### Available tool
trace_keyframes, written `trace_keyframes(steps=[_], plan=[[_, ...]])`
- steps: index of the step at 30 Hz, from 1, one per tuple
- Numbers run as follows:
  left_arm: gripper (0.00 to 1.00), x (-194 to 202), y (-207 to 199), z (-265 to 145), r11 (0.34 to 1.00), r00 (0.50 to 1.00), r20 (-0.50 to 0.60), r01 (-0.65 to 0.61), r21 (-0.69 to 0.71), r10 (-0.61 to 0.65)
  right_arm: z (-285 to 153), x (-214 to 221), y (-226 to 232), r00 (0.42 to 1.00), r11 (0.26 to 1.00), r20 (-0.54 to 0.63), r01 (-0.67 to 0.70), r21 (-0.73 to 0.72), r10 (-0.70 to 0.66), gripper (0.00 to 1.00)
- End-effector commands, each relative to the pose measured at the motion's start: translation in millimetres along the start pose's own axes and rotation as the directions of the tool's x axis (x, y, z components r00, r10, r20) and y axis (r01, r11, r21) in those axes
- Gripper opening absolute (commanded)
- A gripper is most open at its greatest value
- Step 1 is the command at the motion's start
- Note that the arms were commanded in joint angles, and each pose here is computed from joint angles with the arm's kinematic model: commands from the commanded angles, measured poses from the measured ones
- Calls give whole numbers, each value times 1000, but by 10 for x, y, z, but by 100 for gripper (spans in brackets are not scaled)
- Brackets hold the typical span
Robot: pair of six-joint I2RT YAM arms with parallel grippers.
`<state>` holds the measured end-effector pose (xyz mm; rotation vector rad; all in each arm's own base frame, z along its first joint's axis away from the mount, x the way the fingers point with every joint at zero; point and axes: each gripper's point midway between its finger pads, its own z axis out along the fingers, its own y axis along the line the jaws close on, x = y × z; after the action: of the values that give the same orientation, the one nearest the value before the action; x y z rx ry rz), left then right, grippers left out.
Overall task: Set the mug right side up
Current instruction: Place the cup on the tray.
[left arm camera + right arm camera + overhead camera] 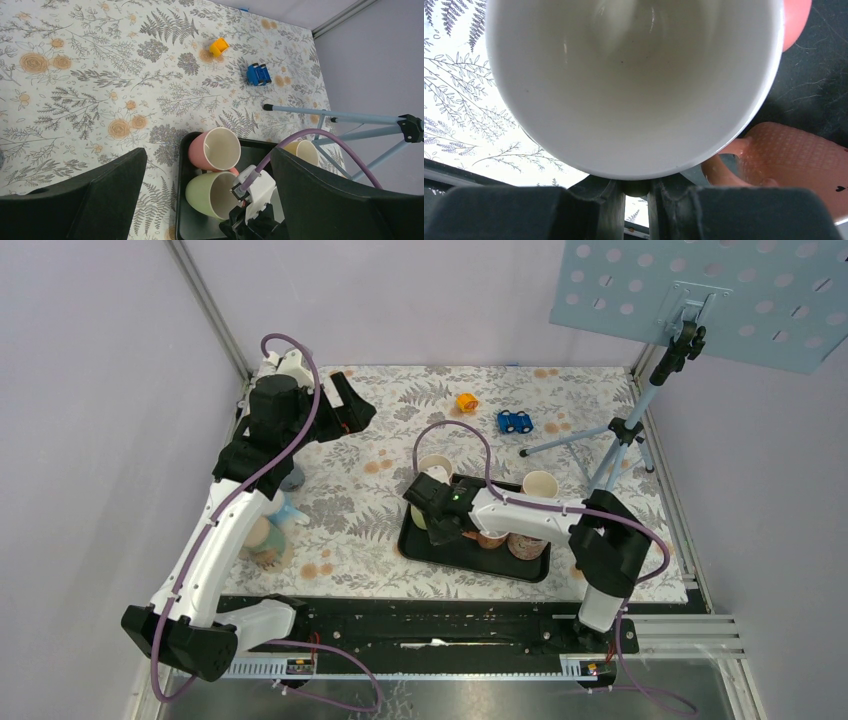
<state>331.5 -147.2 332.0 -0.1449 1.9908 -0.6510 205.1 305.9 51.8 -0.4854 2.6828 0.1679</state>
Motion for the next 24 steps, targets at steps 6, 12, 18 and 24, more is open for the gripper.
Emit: trace_keyframes(steps=[6, 12, 18, 24], plan=[[99, -122, -84, -85, 999, 999, 45, -21, 45, 19, -67, -327, 61, 996, 1000, 86, -16, 7, 15, 0], [99, -110, -80, -80, 999, 999, 41, -21, 46, 19, -45, -297, 12, 997, 999, 74, -16, 32, 13, 1], [99, -102, -79, -66, 999, 999, 35, -16, 47, 14, -55, -314, 19, 997, 999, 78, -15, 33, 12, 16], [99, -81, -74, -46, 999, 1000, 26, -15, 48, 14, -92, -356, 44, 996, 1000, 86, -12, 22, 10, 32]])
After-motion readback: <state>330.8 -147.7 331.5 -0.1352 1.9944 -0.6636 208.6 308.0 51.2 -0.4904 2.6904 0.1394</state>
